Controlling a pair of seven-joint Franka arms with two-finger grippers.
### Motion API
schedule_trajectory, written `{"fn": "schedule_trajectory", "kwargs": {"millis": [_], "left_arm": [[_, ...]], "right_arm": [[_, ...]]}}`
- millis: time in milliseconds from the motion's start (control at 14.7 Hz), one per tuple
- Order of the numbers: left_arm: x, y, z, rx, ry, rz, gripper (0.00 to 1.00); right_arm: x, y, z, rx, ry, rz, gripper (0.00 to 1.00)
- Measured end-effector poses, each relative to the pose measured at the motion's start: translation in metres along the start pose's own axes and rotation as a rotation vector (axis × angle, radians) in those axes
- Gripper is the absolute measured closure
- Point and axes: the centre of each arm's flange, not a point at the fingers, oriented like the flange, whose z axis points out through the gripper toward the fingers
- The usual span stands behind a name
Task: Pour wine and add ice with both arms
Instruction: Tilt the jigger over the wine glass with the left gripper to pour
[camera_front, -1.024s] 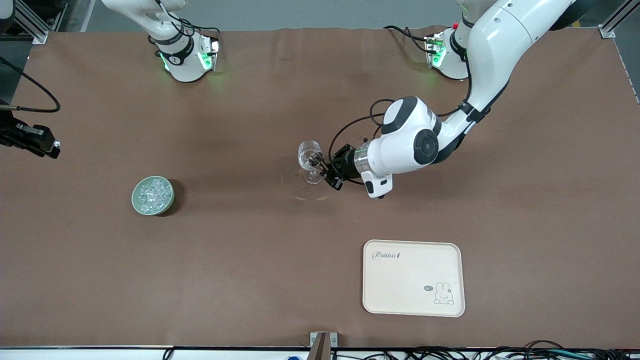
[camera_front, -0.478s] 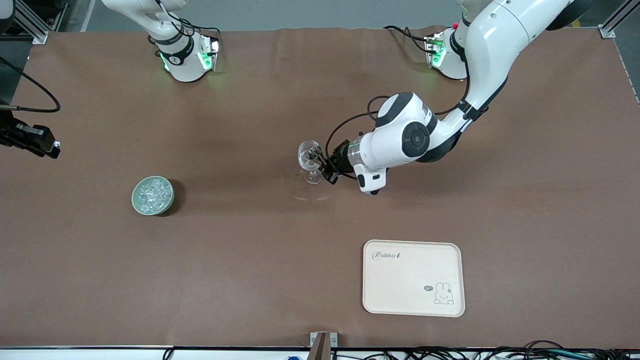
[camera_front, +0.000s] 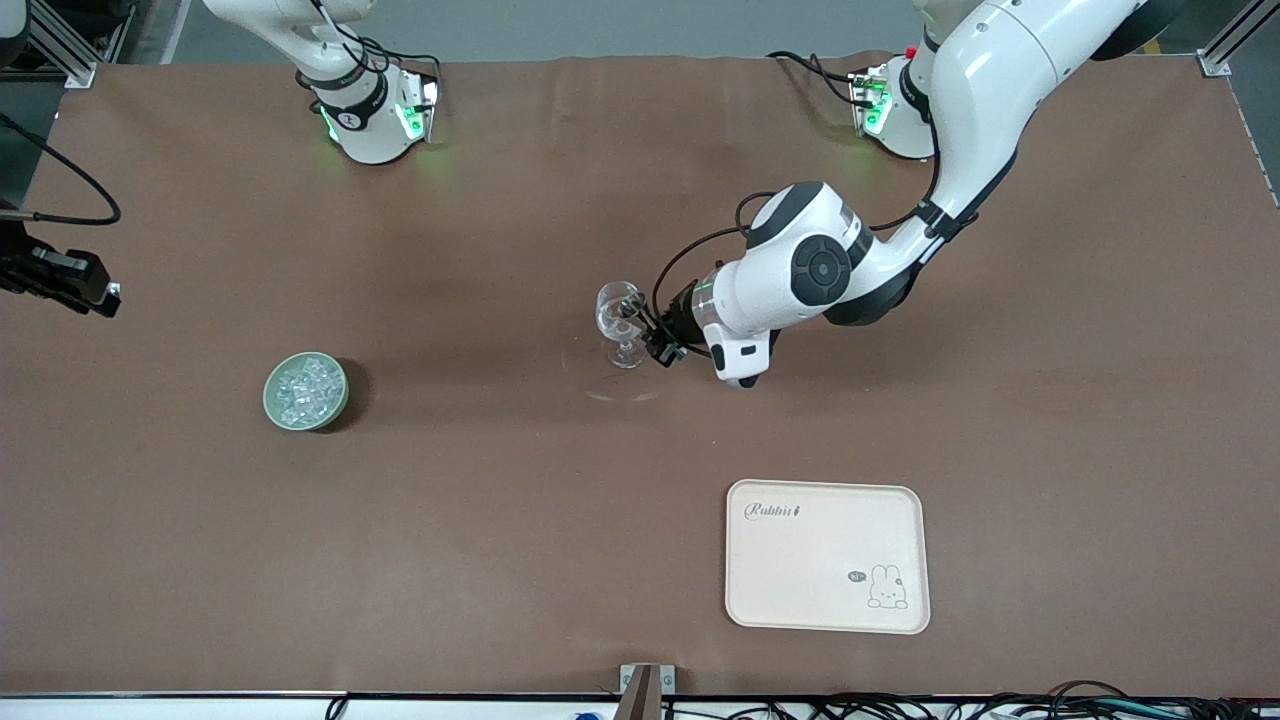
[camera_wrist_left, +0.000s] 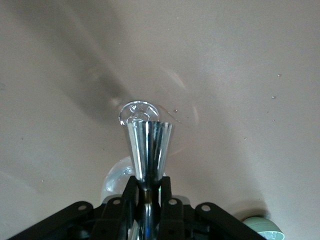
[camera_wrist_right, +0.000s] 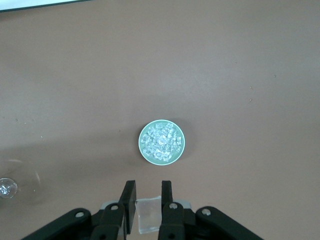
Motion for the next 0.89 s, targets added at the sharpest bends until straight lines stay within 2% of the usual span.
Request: {"fn": "schedule_trajectory", "kwargs": {"millis": [887], "left_arm": [[-0.015, -0.003, 0.002, 0.007, 0.071, 0.056, 0.78]], "right_arm": [[0.000, 0.000, 0.000, 0.001, 0.001, 0.000, 0.75]]}}
